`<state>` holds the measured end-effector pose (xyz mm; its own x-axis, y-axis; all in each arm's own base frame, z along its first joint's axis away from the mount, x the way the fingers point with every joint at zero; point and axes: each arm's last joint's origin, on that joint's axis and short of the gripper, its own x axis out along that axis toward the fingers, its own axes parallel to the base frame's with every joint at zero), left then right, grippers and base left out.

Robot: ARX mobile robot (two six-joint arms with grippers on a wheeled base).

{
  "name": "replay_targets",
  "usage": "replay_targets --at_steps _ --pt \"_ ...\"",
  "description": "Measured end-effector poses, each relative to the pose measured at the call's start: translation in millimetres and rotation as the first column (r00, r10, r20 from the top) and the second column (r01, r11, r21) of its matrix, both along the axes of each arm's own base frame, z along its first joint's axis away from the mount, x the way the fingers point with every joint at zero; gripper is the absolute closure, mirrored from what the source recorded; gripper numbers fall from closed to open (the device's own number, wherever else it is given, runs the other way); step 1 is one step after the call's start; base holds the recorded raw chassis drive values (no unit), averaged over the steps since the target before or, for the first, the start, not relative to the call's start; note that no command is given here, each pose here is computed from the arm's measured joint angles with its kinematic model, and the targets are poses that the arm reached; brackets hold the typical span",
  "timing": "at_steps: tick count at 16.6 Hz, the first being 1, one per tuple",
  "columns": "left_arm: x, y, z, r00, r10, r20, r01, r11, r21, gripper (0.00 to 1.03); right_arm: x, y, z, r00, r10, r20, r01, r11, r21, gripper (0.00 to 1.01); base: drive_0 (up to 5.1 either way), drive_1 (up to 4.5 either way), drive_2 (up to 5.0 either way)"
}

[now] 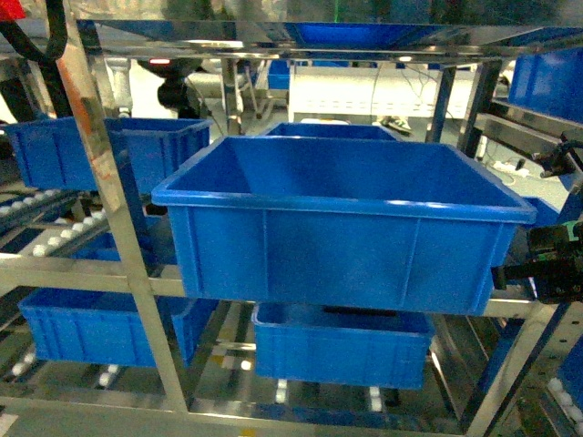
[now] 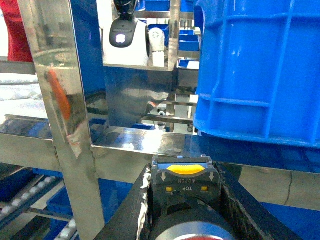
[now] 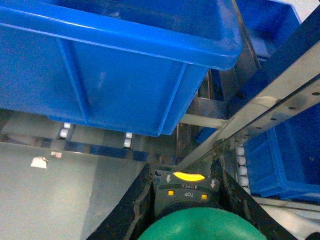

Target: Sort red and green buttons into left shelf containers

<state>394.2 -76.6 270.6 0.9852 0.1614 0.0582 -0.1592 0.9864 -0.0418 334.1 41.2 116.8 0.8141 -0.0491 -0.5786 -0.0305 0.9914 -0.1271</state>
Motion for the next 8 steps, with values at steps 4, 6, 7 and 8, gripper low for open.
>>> replay_targets --at_steps 4,6,7,8 --pt "-4 1.3 -4 1.0 0.013 0.0 -0.013 0.9999 -0.001 0.75 0 0.0 0.0 1.0 0.0 0.0 0.0 1.0 0.0 0.72 0.0 0.0 0.0" --pt "-18 4.2 0 0.999 0.029 -0.015 -0.029 0.9996 -0.008 0.75 0 0.1 0.0 1.0 0.0 0.0 0.0 1.0 0.0 0.72 0.0 0.0 0.0" --pt "-66 3.9 12 0.996 0.074 -0.056 -0.077 0.9957 -0.052 0.75 0 0.0 0.0 1.0 0.0 0.0 0.0 1.0 0.0 0.72 0.0 0.0 0.0" --pt "-89 -0.2 10 0.992 0.085 -0.098 -0.091 0.9938 -0.064 0.75 0 0.0 0.0 1.0 0.0 0.0 0.0 1.0 0.0 0.72 0.0 0.0 0.0"
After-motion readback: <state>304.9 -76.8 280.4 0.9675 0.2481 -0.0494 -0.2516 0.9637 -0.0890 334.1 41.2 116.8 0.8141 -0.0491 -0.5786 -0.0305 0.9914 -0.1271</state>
